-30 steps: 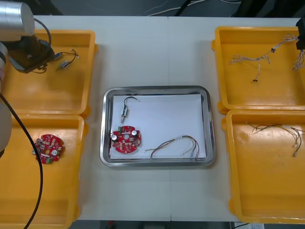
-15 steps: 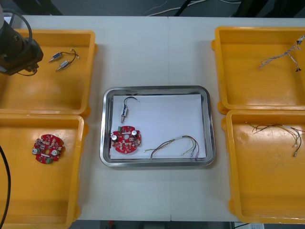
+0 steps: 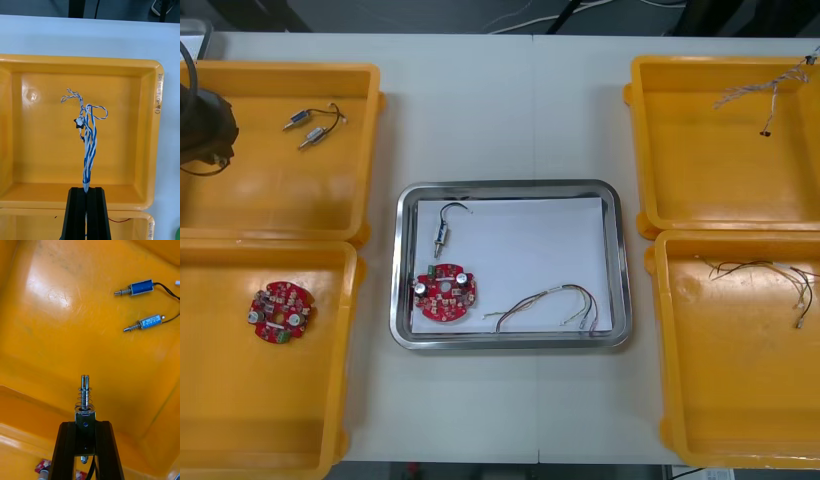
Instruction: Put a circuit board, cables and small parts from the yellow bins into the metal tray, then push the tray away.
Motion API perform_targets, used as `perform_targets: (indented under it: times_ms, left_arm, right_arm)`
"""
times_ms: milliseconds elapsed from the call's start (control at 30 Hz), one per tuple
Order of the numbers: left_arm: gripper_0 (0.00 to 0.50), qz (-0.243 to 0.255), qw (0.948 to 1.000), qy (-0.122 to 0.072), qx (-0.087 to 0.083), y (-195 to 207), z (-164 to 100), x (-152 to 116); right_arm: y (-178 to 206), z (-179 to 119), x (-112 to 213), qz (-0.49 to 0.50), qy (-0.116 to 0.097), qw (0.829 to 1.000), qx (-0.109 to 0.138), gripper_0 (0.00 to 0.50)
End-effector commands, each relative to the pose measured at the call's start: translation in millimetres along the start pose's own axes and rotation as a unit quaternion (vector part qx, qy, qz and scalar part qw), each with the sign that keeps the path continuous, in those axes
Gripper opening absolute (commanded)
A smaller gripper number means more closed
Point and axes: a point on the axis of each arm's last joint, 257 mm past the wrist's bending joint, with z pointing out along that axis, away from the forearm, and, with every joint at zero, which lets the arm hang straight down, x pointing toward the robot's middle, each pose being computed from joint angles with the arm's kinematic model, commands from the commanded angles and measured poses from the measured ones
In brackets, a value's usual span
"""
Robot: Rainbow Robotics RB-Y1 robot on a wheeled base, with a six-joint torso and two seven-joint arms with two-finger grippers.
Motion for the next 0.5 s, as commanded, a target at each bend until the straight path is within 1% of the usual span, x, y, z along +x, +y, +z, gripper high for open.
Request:
perform_targets:
  times_ms: [33,67,100,133,167,233,267,300,367,433,467,500]
  left_arm:
    - [0.0,0.077,0.9967,-0.025,-0.004,18,-31,-10]
    - [0.0,0.088,0.9959,-0.021,0.004,15,-33,-7]
    - [0.0,0.091,0.9956,-0.019,0.008,14,-34,-6]
    - [0.0,0.104,0.9943,-0.013,0.022,10,-36,-2]
    - [0.0,0.109,0.9936,-0.01,0.026,8,-36,-1]
    - [0.0,0.131,0.9903,-0.001,0.045,3,-40,5]
    - [0.0,0.136,0.9894,0.0,0.049,1,-40,6]
    - [0.0,0.146,0.9876,-0.005,0.057,-2,-44,5]
    - [0.0,0.166,0.9842,-0.014,0.06,-5,-49,5]
    - [0.0,0.193,0.9794,-0.025,0.055,-8,-54,10]
    - [0.0,0.198,0.9783,-0.027,0.053,-8,-55,12]
    - [0.0,0.212,0.9756,-0.032,0.048,-8,-57,17]
  right_arm:
    - [-14,-23,-9,-0.002,-0.026,1.0,0.011,0.0]
    - [-14,-21,-8,-0.002,-0.024,1.0,0.012,0.0]
    - [-12,-20,-7,-0.003,-0.023,1.0,0.011,0.0]
    - [-11,-17,-5,-0.002,-0.02,1.0,0.01,0.0]
    - [-11,-18,-6,-0.002,-0.021,1.0,0.01,0.0]
    - [-9,-12,-1,0.0,-0.014,1.0,0.008,0.0]
    - [-9,-11,0,-0.001,-0.013,1.0,0.007,0.0]
    - [-8,-9,1,-0.001,-0.011,1.0,0.006,0.0]
    - [-6,-6,3,-0.001,-0.008,1.0,0.004,0.0]
    - [-4,-4,5,0.0,-0.006,1.0,0.002,0.0]
    - [-3,-3,6,-0.001,-0.004,1.0,0.002,0.0]
    - [-2,-1,7,-0.003,-0.002,1.0,0.002,0.0]
